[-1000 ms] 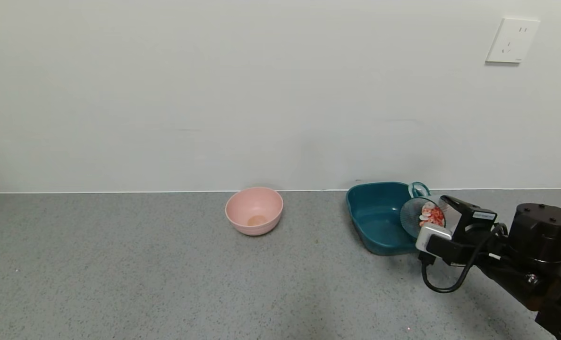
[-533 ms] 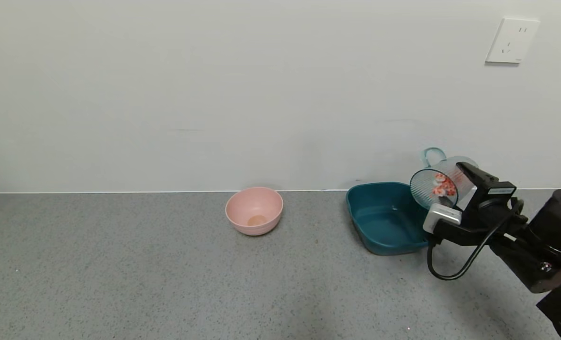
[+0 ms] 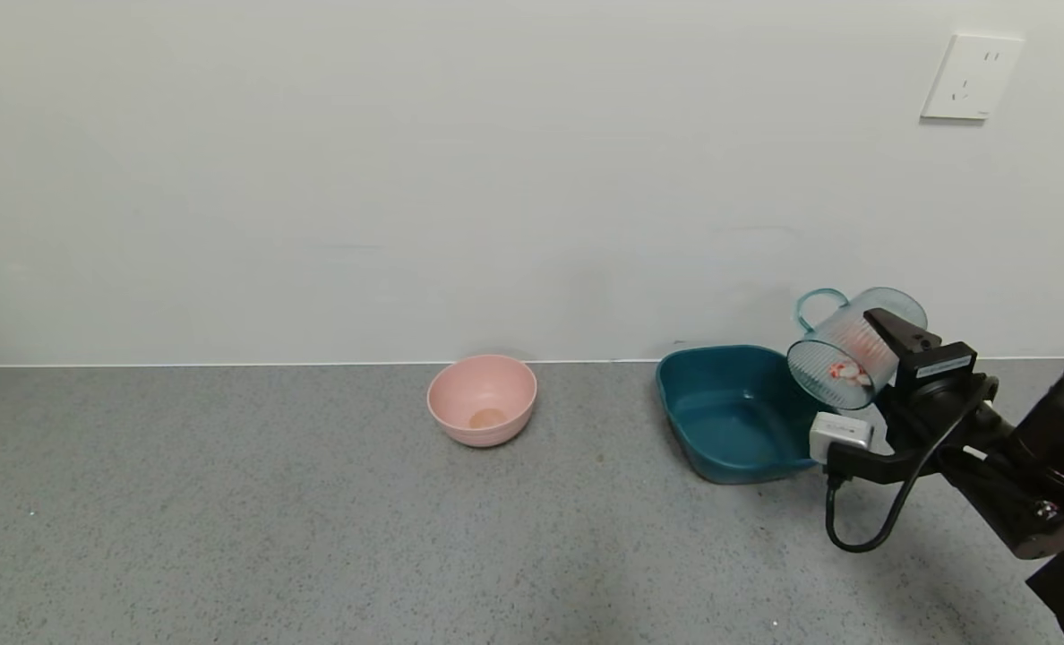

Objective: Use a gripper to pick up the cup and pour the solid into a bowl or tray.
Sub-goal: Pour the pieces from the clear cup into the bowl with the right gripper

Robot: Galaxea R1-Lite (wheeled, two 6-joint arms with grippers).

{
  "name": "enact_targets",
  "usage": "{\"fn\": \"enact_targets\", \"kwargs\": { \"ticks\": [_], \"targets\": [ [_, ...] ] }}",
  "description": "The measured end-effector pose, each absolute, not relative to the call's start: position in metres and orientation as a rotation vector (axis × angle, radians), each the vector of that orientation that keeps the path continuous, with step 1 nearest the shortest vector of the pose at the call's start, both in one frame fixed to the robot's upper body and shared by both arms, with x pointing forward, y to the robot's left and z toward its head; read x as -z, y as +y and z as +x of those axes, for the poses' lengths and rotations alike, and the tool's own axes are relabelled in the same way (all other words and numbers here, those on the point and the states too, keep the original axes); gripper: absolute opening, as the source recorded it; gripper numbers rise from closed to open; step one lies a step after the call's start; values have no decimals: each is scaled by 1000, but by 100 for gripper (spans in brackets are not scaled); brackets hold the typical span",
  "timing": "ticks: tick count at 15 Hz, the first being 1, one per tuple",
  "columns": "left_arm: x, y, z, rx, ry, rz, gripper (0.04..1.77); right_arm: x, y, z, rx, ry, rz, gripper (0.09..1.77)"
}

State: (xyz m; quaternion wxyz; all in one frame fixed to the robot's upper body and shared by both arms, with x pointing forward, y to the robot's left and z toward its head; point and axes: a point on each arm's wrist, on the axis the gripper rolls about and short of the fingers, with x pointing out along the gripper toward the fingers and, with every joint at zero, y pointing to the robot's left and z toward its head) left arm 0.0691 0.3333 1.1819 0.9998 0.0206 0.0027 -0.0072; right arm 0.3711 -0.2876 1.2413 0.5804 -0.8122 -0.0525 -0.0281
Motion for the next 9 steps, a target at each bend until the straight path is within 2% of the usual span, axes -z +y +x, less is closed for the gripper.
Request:
{"fn": "enact_targets", "kwargs": {
  "ticks": [9],
  "targets": [
    [-1182,333,69,14,5,41,172,-1237,-293,384,136,-15,-2111,131]
  ]
}}
